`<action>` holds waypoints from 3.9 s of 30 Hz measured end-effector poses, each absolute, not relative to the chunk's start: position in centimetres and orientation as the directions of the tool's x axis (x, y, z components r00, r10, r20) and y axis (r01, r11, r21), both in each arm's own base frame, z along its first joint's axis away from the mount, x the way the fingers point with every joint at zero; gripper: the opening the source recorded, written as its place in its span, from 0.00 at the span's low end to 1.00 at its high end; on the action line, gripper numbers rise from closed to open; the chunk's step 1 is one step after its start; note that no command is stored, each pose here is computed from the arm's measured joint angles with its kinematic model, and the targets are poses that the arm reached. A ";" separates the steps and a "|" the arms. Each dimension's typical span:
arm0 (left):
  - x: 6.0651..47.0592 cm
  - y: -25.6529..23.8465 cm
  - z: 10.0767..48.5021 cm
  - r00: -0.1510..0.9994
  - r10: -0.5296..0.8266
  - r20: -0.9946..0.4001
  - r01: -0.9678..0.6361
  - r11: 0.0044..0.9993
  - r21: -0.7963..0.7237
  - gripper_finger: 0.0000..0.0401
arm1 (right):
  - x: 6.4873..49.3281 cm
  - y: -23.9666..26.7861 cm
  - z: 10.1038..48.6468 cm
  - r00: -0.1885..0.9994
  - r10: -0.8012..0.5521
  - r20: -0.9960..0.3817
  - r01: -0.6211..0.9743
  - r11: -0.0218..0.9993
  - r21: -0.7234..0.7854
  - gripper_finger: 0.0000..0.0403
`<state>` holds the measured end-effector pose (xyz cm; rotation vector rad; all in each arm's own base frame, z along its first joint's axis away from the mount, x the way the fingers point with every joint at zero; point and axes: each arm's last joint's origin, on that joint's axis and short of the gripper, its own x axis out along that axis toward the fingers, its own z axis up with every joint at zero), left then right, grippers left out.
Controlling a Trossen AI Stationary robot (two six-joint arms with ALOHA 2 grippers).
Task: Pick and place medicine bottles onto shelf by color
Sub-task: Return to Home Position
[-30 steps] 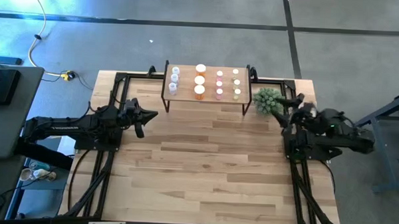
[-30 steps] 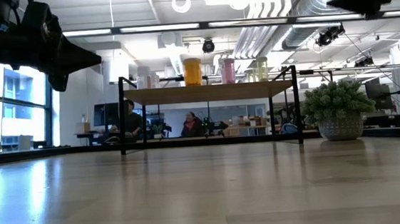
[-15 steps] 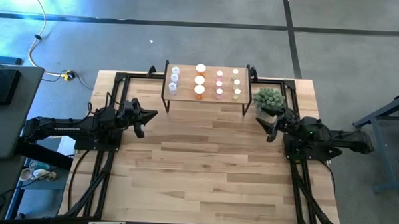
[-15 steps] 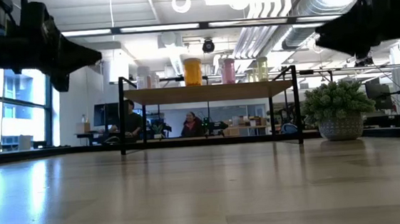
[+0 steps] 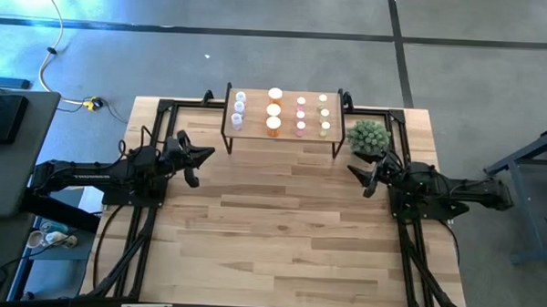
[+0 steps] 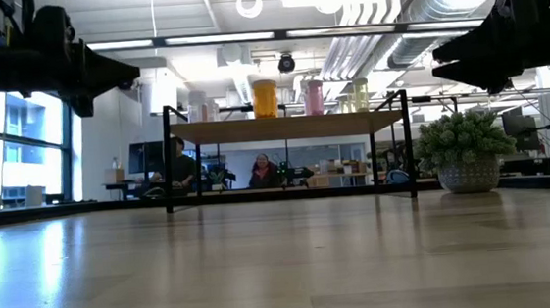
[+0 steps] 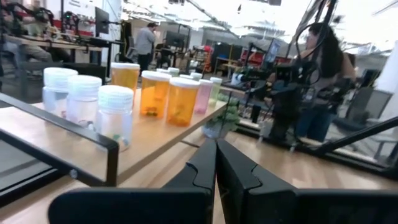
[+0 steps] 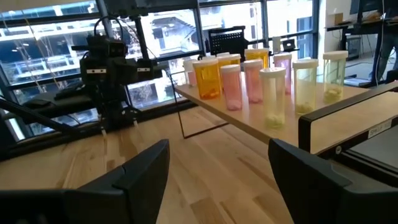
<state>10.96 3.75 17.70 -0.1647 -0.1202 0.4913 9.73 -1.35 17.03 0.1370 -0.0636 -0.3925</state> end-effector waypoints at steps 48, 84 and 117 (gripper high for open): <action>11.0 3.8 17.2 0.876 0.481 0.026 -0.477 0.874 -0.091 0.00 | 9.7 -1.4 17.0 0.922 -0.386 0.034 0.378 0.915 0.143 0.65; 11.0 3.8 17.2 0.876 0.481 0.026 -0.477 0.874 -0.091 0.00 | 9.7 -1.4 17.0 0.922 -0.386 0.034 0.378 0.915 0.143 0.65; 11.0 3.8 17.2 0.876 0.481 0.026 -0.477 0.874 -0.091 0.00 | 9.7 -1.4 17.0 0.922 -0.386 0.034 0.378 0.915 0.143 0.65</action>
